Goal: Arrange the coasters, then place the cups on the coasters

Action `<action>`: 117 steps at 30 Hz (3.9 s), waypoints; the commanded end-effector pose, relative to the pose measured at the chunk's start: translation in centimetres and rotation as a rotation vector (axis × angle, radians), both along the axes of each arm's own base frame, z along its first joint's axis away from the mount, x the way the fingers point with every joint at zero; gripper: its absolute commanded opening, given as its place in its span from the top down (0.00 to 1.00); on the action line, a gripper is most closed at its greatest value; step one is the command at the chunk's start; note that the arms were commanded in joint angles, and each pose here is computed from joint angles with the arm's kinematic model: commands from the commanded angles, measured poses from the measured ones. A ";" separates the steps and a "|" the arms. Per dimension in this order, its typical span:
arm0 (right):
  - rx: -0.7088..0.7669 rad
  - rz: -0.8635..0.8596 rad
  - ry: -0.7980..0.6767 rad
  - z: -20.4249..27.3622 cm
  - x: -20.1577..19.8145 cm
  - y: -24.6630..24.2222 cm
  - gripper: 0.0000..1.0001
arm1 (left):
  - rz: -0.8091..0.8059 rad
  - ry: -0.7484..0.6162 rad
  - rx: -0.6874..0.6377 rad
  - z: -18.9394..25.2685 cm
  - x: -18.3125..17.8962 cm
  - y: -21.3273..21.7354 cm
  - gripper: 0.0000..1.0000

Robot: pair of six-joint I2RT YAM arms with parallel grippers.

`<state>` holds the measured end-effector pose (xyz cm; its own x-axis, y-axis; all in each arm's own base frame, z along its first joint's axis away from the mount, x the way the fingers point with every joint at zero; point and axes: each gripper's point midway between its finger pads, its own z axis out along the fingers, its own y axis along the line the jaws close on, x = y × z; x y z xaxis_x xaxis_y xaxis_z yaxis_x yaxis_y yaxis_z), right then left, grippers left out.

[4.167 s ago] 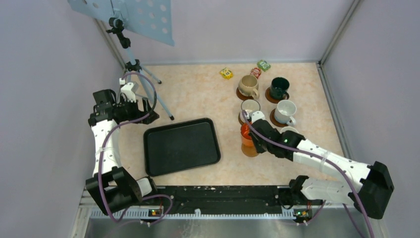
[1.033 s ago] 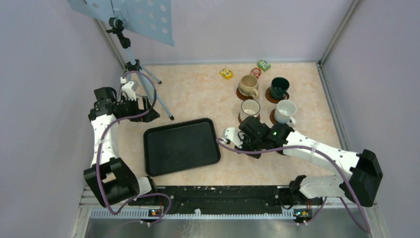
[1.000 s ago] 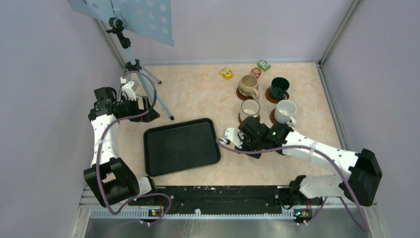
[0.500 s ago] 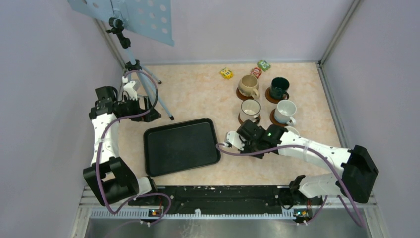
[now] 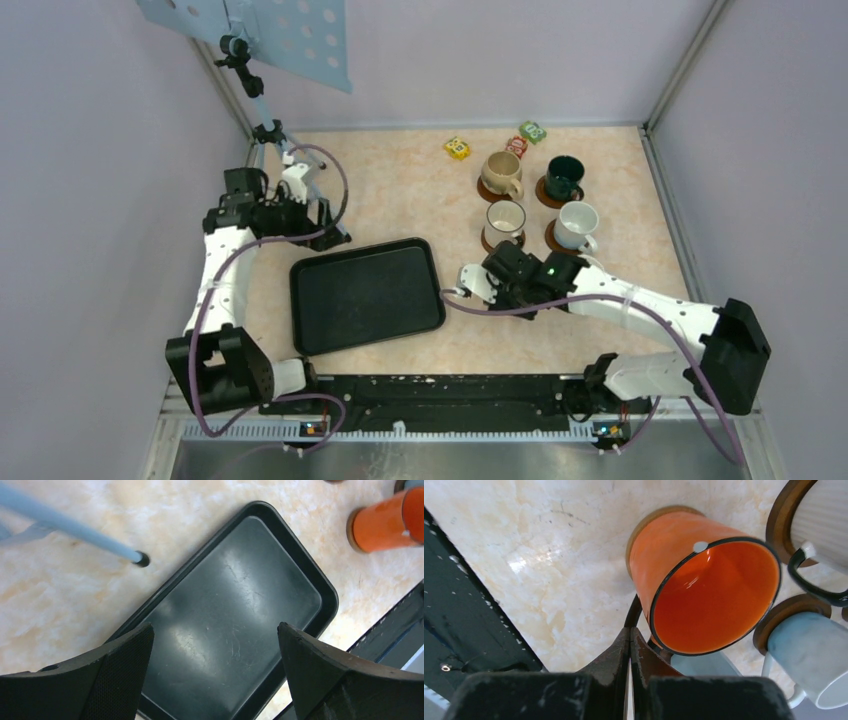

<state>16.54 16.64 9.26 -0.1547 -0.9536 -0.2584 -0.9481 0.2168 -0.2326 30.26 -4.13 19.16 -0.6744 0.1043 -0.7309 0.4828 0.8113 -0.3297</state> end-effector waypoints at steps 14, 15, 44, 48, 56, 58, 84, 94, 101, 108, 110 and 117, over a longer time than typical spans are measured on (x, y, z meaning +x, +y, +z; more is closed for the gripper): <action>0.569 -0.108 -0.101 12.4 4.4 5.5 0.59 | -0.559 -0.093 0.693 -7.7 2.1 -10.3 0.04; 0.578 -0.118 -0.109 12.7 4.6 5.4 0.59 | -0.572 -0.087 0.727 -8.3 3.0 -10.4 0.05; 0.639 -0.219 -0.166 14.2 6.0 3.1 0.59 | -0.380 0.233 0.587 -14.9 10.3 -13.5 1.00; 0.636 -0.221 -0.162 14.0 6.1 3.1 0.59 | -0.311 0.269 0.516 -14.2 11.1 -13.8 1.00; 0.632 -0.225 -0.157 13.8 6.1 3.0 0.59 | -0.036 0.359 0.420 -13.3 13.0 -10.1 1.00; 0.632 -0.225 -0.156 13.8 6.1 3.0 0.59 | 0.020 0.387 0.403 -13.3 12.9 -9.3 1.00; 0.632 -0.219 -0.123 13.4 5.8 3.3 0.59 | 0.489 0.392 0.419 -12.5 12.5 -4.6 1.00; 0.627 -0.220 -0.102 13.0 5.8 3.5 0.59 | 0.574 0.355 0.398 -11.6 12.1 -4.0 0.95; 0.623 -0.221 -0.098 12.8 5.8 3.5 0.59 | 0.577 0.362 0.406 -12.1 12.0 -3.9 0.74; 0.623 -0.224 -0.095 12.9 5.8 3.6 0.58 | 0.515 0.338 0.381 -11.0 12.0 -4.6 0.31; 0.625 -0.223 -0.099 13.1 5.9 3.6 0.58 | 0.495 0.328 0.369 -10.5 12.0 -4.9 0.28; 0.622 -0.239 -0.103 13.0 5.9 3.3 0.45 | 0.386 0.246 0.377 -8.2 11.5 -6.7 0.13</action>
<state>21.71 19.78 20.37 -0.3067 -0.6006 -0.7384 -0.8504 0.5214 -0.0708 41.48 -9.34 7.40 -0.9103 -0.0349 -0.4125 -0.0212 0.9991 -0.0378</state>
